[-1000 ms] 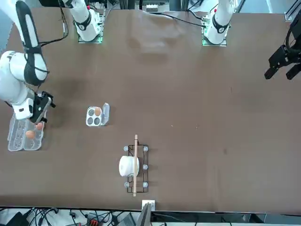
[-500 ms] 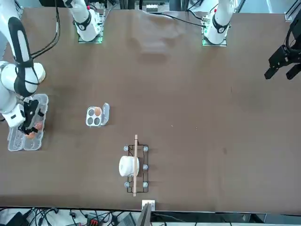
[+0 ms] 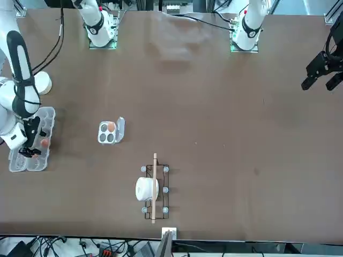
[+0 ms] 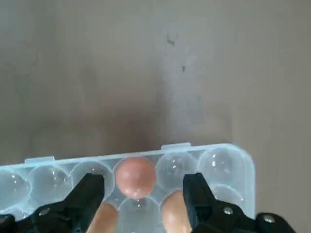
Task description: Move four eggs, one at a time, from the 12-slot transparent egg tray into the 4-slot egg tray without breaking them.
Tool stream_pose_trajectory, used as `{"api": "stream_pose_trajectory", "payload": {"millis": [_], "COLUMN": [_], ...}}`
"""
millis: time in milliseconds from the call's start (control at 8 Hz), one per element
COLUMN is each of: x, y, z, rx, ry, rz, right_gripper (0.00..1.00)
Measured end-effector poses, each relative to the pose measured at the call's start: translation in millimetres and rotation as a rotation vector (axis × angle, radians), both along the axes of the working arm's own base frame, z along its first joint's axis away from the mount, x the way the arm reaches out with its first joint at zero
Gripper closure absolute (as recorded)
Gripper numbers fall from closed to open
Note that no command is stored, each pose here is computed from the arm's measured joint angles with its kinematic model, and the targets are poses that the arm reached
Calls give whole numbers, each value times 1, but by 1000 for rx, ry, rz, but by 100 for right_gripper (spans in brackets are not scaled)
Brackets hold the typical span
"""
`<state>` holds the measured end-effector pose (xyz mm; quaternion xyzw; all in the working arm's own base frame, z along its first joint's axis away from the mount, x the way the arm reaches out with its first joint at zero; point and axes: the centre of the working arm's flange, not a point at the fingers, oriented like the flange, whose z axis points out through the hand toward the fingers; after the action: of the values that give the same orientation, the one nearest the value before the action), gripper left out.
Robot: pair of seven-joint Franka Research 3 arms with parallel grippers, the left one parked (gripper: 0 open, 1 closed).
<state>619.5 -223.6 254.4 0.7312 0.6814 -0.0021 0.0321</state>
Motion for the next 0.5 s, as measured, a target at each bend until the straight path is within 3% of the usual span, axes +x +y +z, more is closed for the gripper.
{"api": "stream_pose_trajectory", "payload": {"millis": [500], "x": [-9], "y": [-12], "z": [-28], "rx": [13], "ry": [40], "rz": [-8], "right_gripper": [4]}}
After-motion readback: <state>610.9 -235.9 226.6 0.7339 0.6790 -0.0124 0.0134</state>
